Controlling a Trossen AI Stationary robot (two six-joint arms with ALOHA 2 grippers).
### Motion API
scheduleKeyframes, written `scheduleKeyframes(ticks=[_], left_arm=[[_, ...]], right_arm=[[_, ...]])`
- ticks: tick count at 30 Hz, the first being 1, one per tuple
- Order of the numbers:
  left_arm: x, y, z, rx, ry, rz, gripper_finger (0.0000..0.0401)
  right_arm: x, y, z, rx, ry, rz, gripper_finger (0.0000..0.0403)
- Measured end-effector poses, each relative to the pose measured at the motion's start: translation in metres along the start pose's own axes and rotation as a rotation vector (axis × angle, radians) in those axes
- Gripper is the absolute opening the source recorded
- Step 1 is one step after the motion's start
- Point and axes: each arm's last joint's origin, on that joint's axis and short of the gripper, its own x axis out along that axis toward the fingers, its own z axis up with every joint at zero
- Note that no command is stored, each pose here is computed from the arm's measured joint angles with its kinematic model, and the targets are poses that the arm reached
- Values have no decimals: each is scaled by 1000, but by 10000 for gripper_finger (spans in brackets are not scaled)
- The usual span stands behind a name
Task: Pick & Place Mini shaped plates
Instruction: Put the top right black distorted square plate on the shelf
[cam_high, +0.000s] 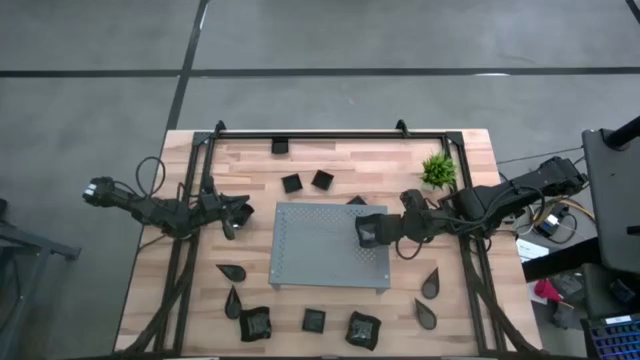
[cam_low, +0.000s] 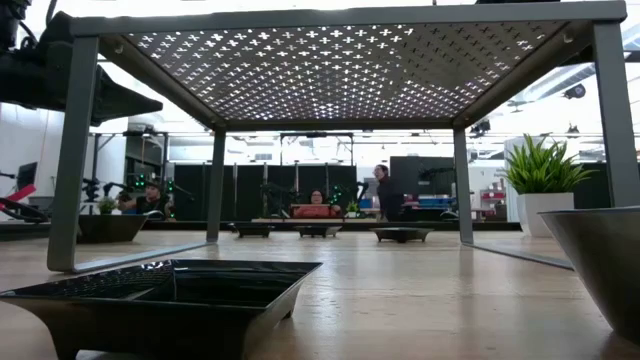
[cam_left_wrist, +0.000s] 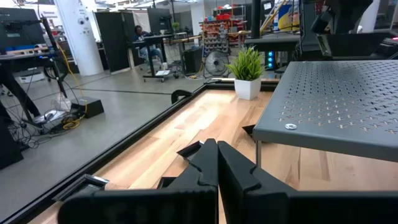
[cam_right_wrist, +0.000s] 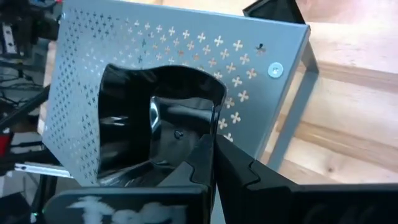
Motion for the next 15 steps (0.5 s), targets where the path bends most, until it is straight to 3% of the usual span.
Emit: scheduleKeyframes(ticks=[15], left_arm=[[0,0,0,0,0,0,0]], right_arm=[[7,-3,-1,-8,18,3,8]])
